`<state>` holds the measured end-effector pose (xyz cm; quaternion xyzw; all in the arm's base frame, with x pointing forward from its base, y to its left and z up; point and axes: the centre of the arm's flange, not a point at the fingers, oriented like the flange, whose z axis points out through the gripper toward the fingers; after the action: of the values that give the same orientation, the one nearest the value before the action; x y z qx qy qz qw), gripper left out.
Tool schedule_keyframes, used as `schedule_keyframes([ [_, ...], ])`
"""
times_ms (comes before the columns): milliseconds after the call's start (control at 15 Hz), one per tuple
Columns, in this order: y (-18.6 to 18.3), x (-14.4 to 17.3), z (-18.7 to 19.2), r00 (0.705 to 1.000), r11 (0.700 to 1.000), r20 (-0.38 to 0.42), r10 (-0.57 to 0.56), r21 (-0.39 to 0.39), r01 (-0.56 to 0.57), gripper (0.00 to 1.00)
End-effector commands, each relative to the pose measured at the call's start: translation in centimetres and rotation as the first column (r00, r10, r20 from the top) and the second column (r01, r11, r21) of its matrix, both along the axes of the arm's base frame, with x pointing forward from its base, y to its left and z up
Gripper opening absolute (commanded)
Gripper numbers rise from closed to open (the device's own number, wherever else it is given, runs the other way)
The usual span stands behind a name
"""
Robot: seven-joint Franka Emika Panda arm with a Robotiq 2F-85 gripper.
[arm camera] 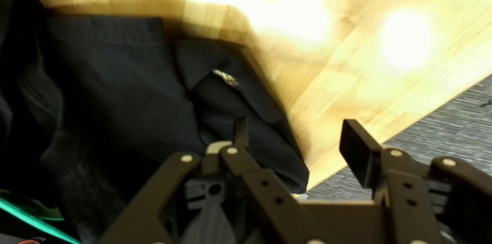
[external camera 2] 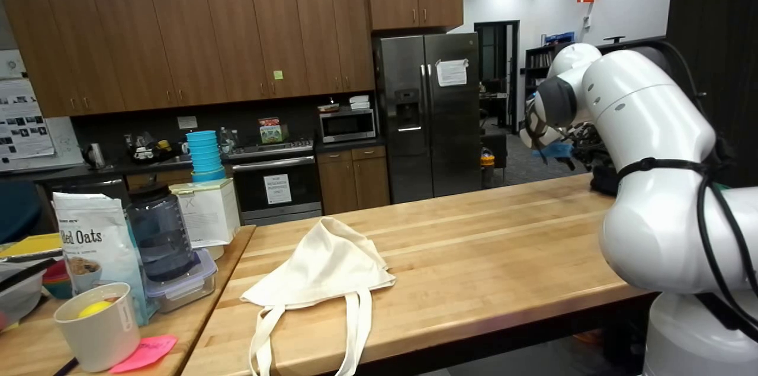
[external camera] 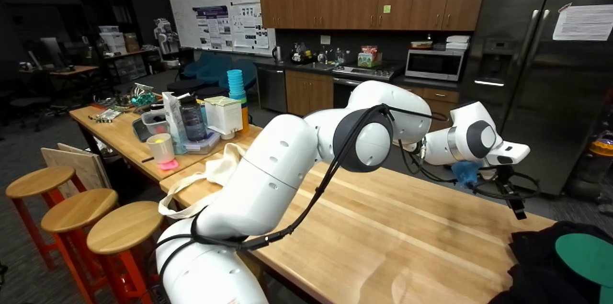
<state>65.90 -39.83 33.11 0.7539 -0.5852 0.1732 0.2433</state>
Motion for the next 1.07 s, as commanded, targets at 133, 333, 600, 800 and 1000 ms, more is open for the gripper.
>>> schedule_keyframes([
  [133,1.5,-0.6,-2.5,0.987,0.994,-0.12,-0.109,-0.022,0.107,1.0],
  [333,1.4,-1.2,-4.4,0.968,0.985,-0.181,-0.174,-0.038,0.17,1.0],
  [600,0.0,-2.0,-5.6,0.944,0.956,-0.155,-0.291,-0.088,0.28,1.0],
  [800,-1.2,-2.6,-4.9,0.928,0.927,-0.078,-0.363,-0.136,0.351,1.0],
  [1000,-2.8,-3.2,-4.5,0.91,0.9,-0.037,-0.413,-0.172,0.401,1.0],
])
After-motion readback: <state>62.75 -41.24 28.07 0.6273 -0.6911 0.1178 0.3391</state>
